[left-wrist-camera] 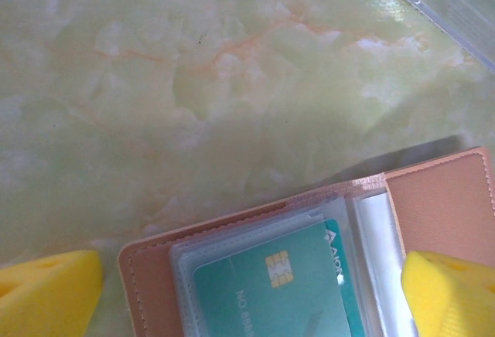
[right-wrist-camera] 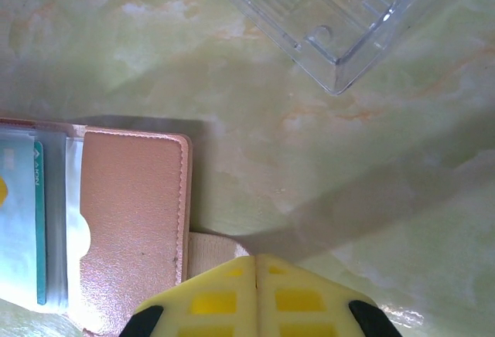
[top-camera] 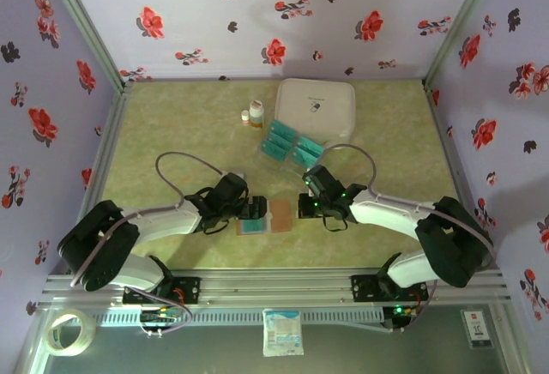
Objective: Put the credit cards into the card holder
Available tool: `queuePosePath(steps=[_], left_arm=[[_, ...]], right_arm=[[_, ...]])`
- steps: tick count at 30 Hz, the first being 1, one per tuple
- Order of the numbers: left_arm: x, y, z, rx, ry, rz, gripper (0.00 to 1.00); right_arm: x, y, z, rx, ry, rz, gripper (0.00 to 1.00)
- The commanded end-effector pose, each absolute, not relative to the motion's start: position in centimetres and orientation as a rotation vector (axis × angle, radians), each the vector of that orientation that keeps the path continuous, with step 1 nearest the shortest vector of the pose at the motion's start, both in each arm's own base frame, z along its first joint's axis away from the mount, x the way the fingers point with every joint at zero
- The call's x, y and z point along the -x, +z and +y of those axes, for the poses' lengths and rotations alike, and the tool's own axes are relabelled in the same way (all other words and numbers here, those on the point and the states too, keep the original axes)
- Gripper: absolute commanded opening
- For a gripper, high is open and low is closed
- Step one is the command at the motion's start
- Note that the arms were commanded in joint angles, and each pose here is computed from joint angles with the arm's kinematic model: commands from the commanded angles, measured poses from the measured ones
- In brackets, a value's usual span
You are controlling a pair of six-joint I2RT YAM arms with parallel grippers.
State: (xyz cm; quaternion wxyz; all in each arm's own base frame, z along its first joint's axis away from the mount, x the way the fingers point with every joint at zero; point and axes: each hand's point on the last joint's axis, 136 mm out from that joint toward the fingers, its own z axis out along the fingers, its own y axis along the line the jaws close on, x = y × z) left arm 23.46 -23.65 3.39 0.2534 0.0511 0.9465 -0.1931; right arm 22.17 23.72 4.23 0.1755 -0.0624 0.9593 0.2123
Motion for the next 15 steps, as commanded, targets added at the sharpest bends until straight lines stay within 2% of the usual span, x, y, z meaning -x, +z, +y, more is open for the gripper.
queuePosePath(steps=[1,15], left_arm=[[-23.6,4.5,-26.3,-0.189,-0.648,2.54,1.0],[-23.6,8.3,-26.3,-0.184,-0.723,2.449,1.0]], right_arm=[[-22.1,4.1,23.8,0.154,0.628,2.72,0.0],[-22.1,3.7,24.3,0.147,0.658,2.724,0.0]])
